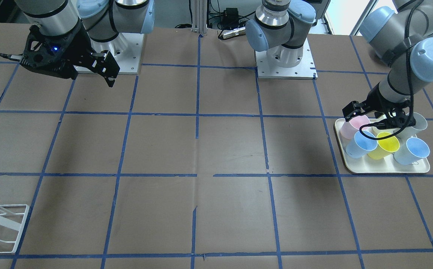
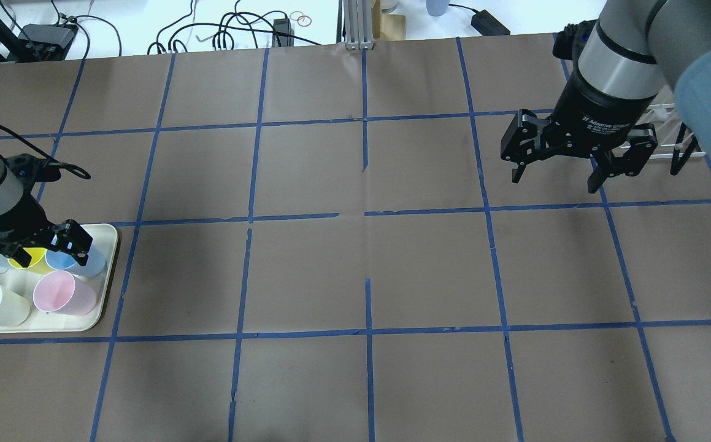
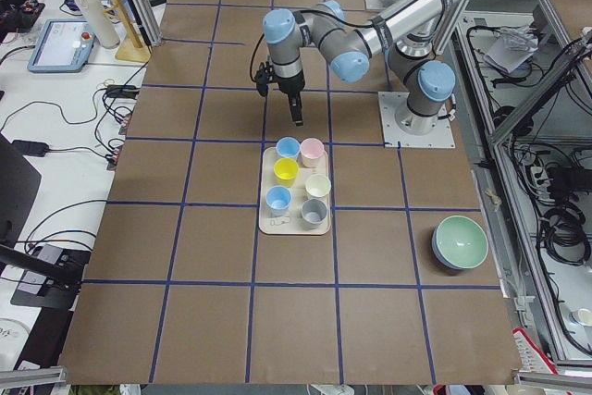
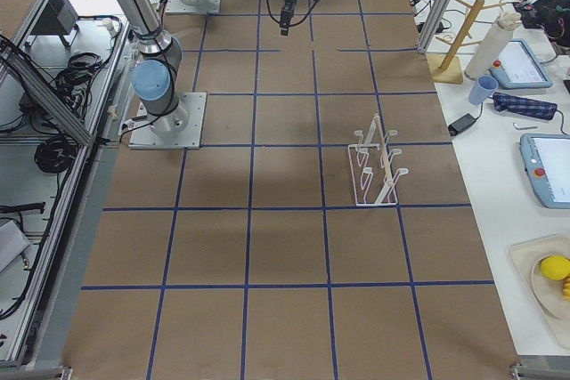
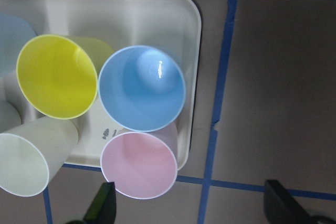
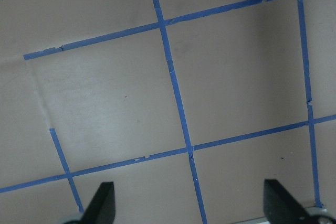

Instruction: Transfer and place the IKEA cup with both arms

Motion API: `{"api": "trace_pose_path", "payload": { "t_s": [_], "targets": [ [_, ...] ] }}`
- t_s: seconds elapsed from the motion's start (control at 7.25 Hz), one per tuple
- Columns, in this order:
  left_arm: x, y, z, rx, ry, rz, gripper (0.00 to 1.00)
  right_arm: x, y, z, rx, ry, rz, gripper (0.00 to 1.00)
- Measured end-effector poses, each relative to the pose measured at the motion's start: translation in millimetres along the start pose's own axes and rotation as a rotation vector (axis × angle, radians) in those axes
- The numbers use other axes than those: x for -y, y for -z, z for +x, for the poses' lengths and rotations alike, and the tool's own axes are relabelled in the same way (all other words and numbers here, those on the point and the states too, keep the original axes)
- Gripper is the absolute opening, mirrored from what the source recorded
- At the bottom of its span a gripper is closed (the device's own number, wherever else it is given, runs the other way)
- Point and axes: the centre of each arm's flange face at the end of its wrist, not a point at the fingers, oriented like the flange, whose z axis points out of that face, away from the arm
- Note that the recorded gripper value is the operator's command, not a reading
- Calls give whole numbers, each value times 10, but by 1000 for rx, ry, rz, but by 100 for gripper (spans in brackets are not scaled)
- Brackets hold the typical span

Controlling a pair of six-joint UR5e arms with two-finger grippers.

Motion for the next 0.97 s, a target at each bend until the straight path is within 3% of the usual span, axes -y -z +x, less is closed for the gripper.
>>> {"api": "trace_pose_path", "payload": {
  "t_s": [0.41,0.69,0.97],
  "targets": [
    [11,966,1046,-43,-4,57,100,-9,19,5,-4,-2,8,100],
    [-89,1206,1665,-51,-58,121,100,-19,35,9,-4,-2,14,100],
    [-160,1257,1944,-66,-51,146,100,-20,40,12,-5,-2,15,100]
  ]
}}
